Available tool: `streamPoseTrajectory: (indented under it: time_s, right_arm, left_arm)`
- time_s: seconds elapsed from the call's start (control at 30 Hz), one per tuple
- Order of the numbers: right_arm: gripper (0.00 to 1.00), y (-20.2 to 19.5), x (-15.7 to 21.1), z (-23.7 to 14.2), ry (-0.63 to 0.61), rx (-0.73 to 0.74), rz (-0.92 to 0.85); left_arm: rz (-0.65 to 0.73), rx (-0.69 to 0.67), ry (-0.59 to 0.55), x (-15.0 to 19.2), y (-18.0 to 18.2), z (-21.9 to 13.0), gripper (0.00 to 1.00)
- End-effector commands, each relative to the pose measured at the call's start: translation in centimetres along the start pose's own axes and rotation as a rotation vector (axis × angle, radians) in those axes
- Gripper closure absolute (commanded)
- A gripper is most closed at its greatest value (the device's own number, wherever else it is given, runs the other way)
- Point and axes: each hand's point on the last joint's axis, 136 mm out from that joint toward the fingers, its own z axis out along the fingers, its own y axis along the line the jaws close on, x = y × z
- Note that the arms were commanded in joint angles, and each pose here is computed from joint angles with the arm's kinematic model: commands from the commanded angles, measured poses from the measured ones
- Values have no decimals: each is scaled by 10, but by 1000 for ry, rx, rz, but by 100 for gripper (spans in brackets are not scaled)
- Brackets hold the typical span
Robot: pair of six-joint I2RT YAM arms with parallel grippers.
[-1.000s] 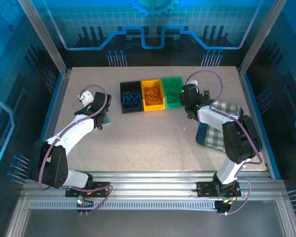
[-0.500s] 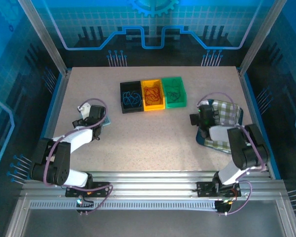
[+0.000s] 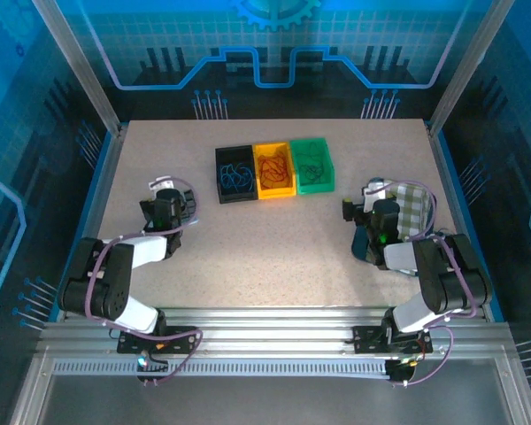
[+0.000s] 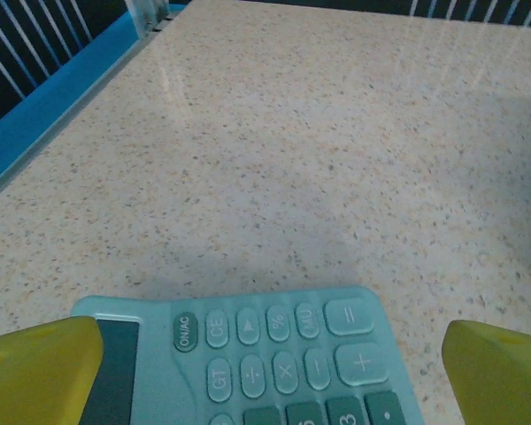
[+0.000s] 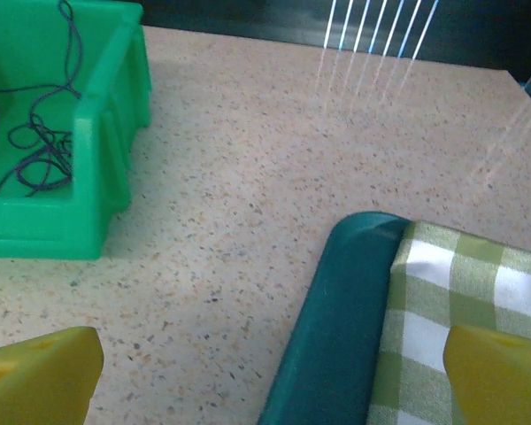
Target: Untangle the cables
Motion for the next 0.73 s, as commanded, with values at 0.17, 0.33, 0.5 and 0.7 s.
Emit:
streamPoseTrajectory:
  time_s: [0.17,0.33,0.5,0.7]
  right_arm:
    - [0,-7,-10,-1,-53,56,-1]
    - [0,-8,-10,-1,-49,55,5]
    - [0,-11,-9,3,-29,21,38]
    - [0,-8,-10,3,-32,-2,27]
  left_arm:
    - [32,176,-208,-3,-20,-18,1]
    - [10,185,-149,-5,-20,-7,1]
    - [-17,192,-128,-3,-15,-4,1]
    - [-18,193,-126,-3,-15,-4,1]
